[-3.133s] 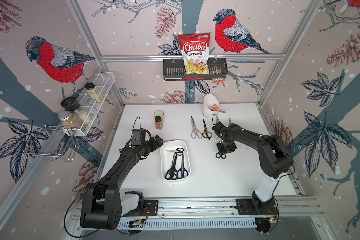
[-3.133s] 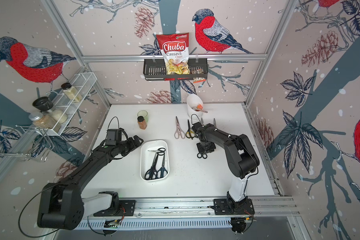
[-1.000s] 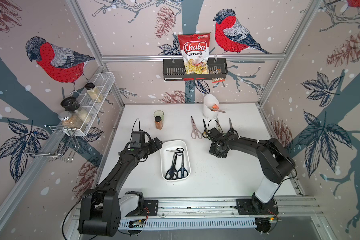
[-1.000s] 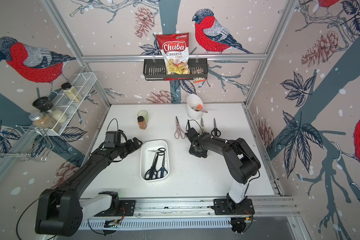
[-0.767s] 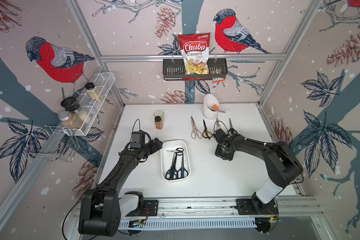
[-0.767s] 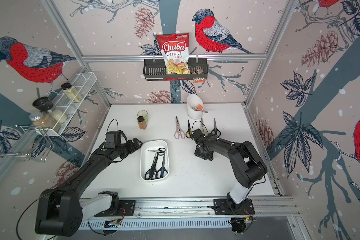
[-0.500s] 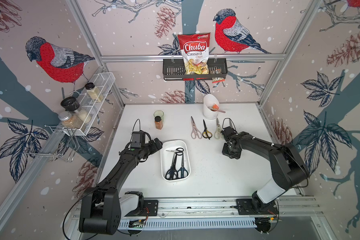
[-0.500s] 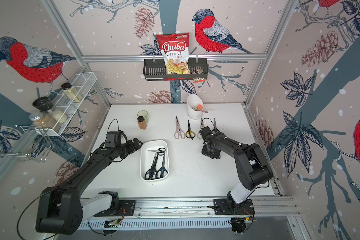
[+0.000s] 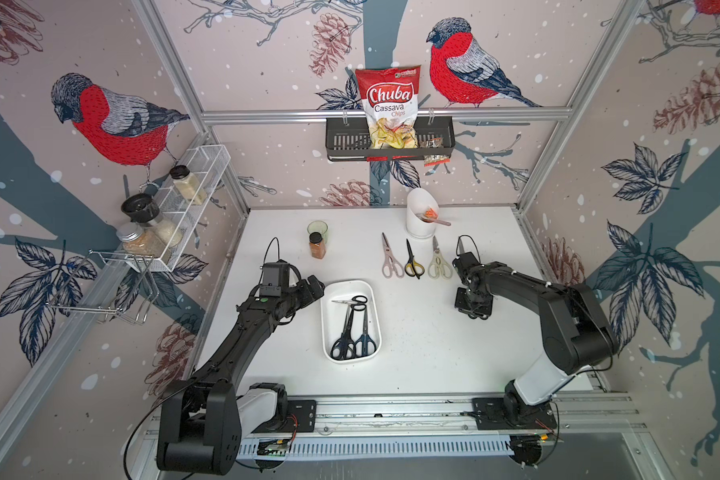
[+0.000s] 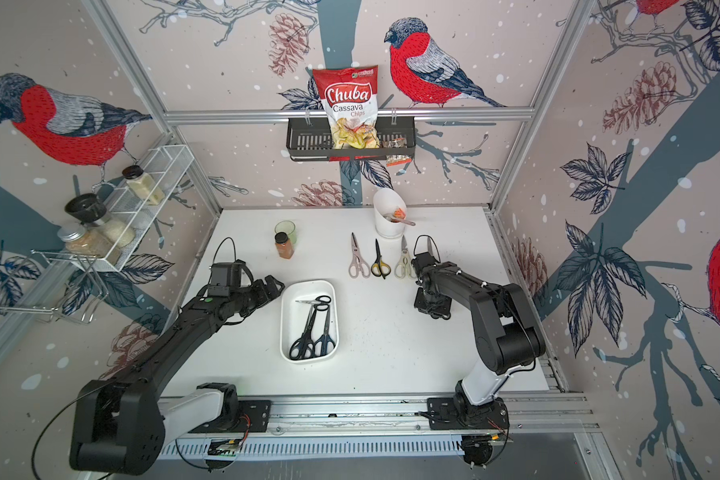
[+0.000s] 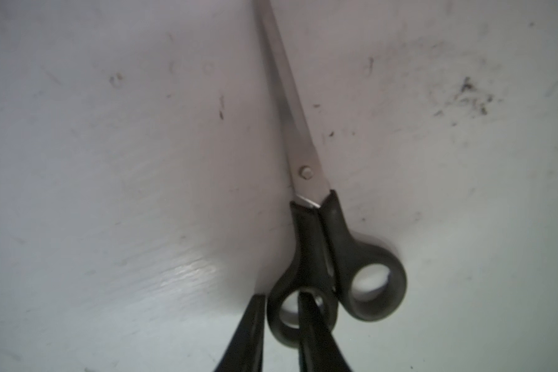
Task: Take the scissors out of the storage box
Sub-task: Move the scissors to the center of the board, then pick up the scissors from the storage box.
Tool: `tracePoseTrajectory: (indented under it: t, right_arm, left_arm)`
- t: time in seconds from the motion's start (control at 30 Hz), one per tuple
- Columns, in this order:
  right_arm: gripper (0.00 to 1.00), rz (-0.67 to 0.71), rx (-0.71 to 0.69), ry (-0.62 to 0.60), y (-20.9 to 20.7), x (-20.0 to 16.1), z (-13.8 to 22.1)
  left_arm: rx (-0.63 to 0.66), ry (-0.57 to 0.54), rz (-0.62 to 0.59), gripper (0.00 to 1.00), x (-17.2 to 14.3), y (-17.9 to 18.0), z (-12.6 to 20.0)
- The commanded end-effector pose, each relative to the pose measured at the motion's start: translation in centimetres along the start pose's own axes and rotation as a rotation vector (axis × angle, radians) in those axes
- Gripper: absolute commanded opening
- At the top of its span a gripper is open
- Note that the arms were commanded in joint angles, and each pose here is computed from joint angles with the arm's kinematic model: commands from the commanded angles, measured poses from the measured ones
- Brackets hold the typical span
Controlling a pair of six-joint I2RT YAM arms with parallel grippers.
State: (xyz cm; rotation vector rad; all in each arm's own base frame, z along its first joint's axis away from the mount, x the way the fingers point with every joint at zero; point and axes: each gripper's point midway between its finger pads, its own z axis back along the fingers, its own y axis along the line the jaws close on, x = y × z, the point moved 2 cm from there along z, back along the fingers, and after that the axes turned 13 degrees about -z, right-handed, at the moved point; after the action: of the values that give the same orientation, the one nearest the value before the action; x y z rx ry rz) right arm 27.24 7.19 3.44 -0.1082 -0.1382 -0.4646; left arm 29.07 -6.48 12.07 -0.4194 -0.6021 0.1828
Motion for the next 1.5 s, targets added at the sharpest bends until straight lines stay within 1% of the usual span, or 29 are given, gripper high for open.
tracePoseTrajectory:
  t: [0.0, 0.13, 0.23, 0.4, 0.53, 0.63, 0.73, 0.8, 0.87, 0.97, 1.03, 1.13, 1.33, 1.47]
  right_arm:
    - [0.36, 0.003, -0.001, -0.013, 0.0, 0.3, 0.3]
    - [0.37, -0.013, -0.001, -0.052, 0.1, 1.2, 1.8]
    - [0.37, 0.005, 0.027, -0.091, 1.5, 1.4, 3.9]
    - [0.37, 0.042, 0.149, -0.124, 6.2, 0.1, 7.5]
    - [0.37, 0.088, 0.246, -0.112, 10.5, -2.5, 9.7]
    - [0.36, 0.152, 0.310, -0.103, 14.0, -4.9, 11.3]
    - [0.35, 0.247, 0.380, -0.103, 17.6, -7.5, 13.0]
    - [0.34, 0.335, 0.423, -0.112, 20.0, -9.2, 13.9]
    - [0.32, 0.460, 0.467, -0.130, 22.6, -10.9, 14.8]
    - [0.31, 0.644, 0.487, -0.133, 25.5, -13.1, 14.8]
    - [0.30, 0.742, 0.473, -0.130, 27.0, -14.1, 14.2]
    - [0.29, 0.844, 0.427, -0.127, 28.7, -14.5, 12.9]
    - [0.28, 0.958, 0.369, -0.110, 30.5, -14.7, 10.6]
    - [0.29, 1.018, 0.376, -0.065, 31.2, -15.5, 9.5]
  left_arm:
    - [0.004, 0.000, 0.000, 0.95, 0.0, 0.1, 0.2]
    - [0.004, -0.006, 0.002, 0.95, 0.1, 0.1, 0.4]
    - [0.003, -0.007, 0.009, 0.95, 0.0, 0.1, 0.4]
    - [-0.003, -0.010, 0.021, 0.95, 0.0, 0.2, 0.4]
    - [-0.002, -0.010, 0.025, 0.95, -0.2, 0.4, 0.4]
    - [0.002, -0.010, 0.030, 0.95, -0.4, 0.6, 0.4]
    - [0.004, -0.008, 0.046, 0.95, -0.7, 0.9, 0.4]
    - [-0.003, -0.004, 0.062, 0.95, -1.0, 1.1, 0.3]
    - [-0.015, 0.001, 0.082, 0.95, -1.3, 1.3, 0.2]
    - [-0.028, 0.002, 0.104, 0.95, -1.4, 1.4, 0.2]
    - [-0.036, 0.008, 0.113, 0.95, -1.6, 1.4, 0.1]
    - [-0.052, 0.020, 0.141, 0.95, -1.7, 1.7, 0.0]
    - [-0.052, 0.027, 0.175, 0.95, -2.1, 2.3, 0.2]
    - [-0.045, 0.037, 0.181, 0.95, -2.5, 2.4, 0.4]
